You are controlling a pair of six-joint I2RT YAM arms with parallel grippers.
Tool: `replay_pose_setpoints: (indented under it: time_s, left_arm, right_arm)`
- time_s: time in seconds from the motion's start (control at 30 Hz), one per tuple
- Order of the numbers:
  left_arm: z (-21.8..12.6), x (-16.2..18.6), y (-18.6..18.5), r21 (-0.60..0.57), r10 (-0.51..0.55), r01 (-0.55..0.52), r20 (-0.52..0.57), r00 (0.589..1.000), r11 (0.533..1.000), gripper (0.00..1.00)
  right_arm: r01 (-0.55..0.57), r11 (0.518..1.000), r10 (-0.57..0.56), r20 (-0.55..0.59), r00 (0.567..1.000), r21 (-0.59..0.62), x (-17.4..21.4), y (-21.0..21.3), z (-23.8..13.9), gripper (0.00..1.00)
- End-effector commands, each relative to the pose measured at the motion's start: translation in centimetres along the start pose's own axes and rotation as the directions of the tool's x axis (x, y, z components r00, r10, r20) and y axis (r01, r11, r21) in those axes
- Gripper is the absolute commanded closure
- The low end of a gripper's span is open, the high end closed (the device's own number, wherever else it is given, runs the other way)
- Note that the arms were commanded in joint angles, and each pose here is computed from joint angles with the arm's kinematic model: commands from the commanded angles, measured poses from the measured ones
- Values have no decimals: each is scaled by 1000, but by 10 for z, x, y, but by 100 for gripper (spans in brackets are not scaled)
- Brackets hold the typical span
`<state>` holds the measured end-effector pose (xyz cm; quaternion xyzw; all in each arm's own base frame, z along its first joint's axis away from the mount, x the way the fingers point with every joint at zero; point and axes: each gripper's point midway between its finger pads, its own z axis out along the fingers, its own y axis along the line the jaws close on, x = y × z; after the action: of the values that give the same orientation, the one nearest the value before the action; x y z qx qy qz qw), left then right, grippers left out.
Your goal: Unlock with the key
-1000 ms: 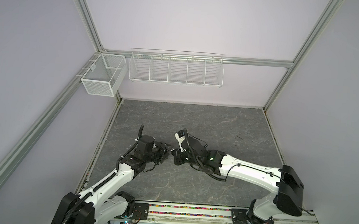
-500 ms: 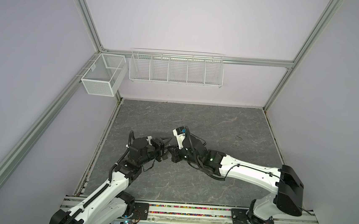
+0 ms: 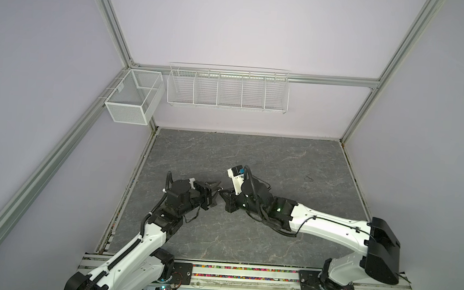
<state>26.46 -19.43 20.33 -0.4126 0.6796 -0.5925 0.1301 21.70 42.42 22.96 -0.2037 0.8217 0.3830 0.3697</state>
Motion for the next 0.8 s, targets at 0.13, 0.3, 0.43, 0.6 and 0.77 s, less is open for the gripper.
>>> replay_pose_setpoints:
  time_s: [0.13,0.3,0.43,0.6,0.77]
  left_arm:
    - [-2,0,-3,24,-17,16,9,1000,1000,84]
    - [-2,-1,-8,31,1,-2,16,1000,1000,97]
    - [-4,-2,-20,20,96,-97,44,994,995,100]
    - [-5,4,-60,54,382,-387,82,920,920,100]
    - [-11,21,-98,153,609,-619,109,786,770,100]
  right_arm:
    - [20,1000,-20,14,1000,-15,1,3,-6,93]
    - [19,1000,-19,25,1000,-20,-1,4,-10,92]
    - [3,998,-2,26,1000,-55,-4,10,-16,80]
    - [-113,970,119,16,993,-216,-23,18,-34,51]
    - [-163,914,167,-21,986,-372,-42,25,-46,41]
